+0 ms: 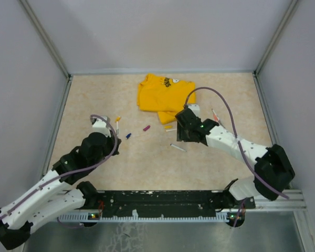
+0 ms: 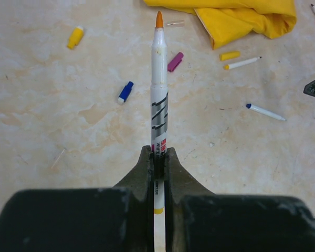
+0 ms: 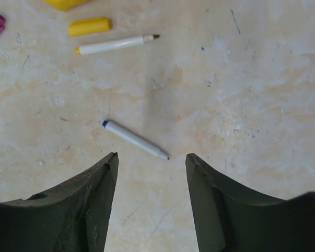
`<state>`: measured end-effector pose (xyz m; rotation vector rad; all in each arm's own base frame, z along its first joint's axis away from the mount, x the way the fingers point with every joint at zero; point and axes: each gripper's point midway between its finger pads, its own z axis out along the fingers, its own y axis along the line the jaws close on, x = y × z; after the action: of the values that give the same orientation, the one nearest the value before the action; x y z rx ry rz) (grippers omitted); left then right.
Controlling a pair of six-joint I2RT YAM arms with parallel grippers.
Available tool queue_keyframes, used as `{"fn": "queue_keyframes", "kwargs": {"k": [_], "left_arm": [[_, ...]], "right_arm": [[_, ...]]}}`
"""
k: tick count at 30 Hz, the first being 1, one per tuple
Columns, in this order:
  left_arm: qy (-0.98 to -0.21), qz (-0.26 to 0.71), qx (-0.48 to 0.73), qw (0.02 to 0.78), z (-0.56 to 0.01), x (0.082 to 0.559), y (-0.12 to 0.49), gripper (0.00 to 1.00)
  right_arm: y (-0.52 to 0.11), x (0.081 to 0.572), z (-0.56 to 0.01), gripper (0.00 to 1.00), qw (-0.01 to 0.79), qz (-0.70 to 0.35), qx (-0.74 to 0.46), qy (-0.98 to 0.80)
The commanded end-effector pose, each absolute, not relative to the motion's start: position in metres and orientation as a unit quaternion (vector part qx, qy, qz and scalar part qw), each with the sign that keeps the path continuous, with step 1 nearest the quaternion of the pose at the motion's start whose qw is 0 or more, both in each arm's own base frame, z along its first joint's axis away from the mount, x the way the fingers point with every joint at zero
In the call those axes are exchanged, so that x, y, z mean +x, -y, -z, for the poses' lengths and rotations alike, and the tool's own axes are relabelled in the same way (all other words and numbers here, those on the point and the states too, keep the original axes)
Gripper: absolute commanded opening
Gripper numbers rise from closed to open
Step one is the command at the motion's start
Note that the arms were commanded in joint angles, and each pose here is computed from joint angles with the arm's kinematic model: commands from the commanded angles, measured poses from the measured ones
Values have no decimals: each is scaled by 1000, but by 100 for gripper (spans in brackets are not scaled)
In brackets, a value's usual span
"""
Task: Insert the pens into the pen caps
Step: Move the pen cap to the center of the board.
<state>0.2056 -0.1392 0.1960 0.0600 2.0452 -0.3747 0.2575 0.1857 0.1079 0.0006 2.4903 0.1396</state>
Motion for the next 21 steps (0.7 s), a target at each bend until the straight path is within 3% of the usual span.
{"fn": "queue_keyframes", "kwargs": {"k": [1, 10, 21], "left_arm": [[-827, 133, 30, 546, -215, 224, 141, 0], [-805, 123, 56, 578, -228, 242, 151, 0], [-820, 188, 60, 537, -217, 284, 142, 0]], "right_arm": [[-222, 297, -126, 56, 348, -83, -47, -933], [-254, 344, -95, 58, 323, -69, -69, -942], [-280, 378, -80, 60, 322, -79, -74, -940]]}}
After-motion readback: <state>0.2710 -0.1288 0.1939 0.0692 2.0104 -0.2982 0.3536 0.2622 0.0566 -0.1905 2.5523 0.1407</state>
